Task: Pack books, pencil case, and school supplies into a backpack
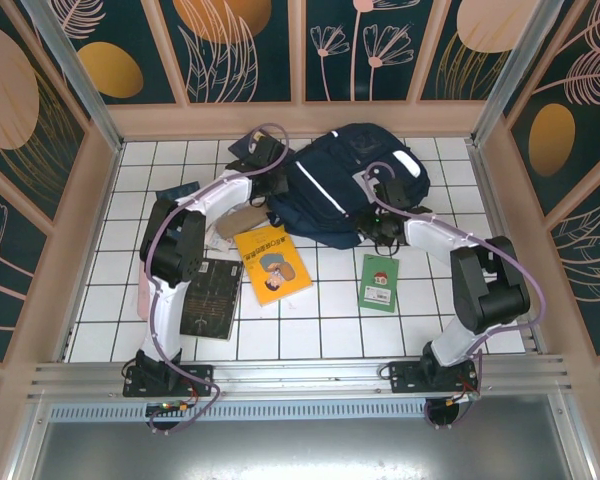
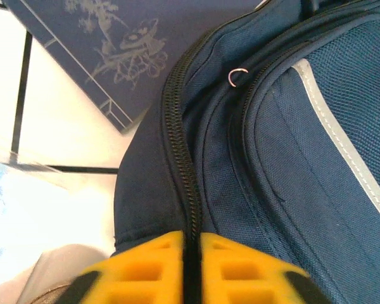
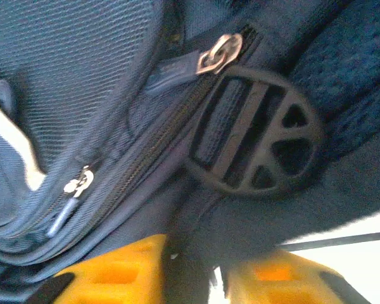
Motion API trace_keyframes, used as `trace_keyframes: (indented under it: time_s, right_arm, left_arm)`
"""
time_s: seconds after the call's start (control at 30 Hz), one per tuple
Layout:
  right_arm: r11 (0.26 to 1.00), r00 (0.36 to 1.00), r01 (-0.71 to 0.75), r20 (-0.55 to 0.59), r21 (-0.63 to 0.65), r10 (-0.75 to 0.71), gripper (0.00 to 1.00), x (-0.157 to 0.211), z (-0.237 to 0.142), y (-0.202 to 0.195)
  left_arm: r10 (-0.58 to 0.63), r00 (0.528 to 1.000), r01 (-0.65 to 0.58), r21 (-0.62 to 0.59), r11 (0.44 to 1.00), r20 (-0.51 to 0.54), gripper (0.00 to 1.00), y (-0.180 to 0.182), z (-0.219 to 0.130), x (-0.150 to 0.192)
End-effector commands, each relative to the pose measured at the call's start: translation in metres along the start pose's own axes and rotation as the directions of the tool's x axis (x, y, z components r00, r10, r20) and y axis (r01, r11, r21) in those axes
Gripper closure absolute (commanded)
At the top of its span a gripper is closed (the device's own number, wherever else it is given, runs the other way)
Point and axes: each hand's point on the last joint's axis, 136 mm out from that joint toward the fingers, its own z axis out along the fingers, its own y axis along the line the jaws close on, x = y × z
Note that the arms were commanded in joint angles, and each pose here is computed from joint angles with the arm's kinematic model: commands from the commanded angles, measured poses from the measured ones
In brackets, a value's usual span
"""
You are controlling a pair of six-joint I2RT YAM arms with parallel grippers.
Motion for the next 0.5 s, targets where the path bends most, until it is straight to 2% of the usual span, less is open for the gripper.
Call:
trace_keyframes:
  time_s: [0.0,0.17,0.47]
  right_arm:
    - [1.000,0.998,0.010,0.057,0.011,-0.010,0.57,-0.016,-0.017,0.009]
    - [0.998,0.988,0.024,0.151,0.061,-0.033,0.49,-0.038,-0.048,0.002]
    - [0.990,0.967,0.005,0.252,0.142,-0.041,0.39,-0.076,-0.070,-0.020]
  left_arm:
    - [0.024,0.999,-0.022,0.060,0.998,-0.022,0.71,-0.018,-0.013,0.004]
    - [-0.012,0.999,0.016,0.086,0.996,-0.047,0.58,-0.015,-0.037,0.015]
    - [-0.078,0.989,0.089,0.083,0.993,-0.124,0.49,-0.009,-0.054,0.051]
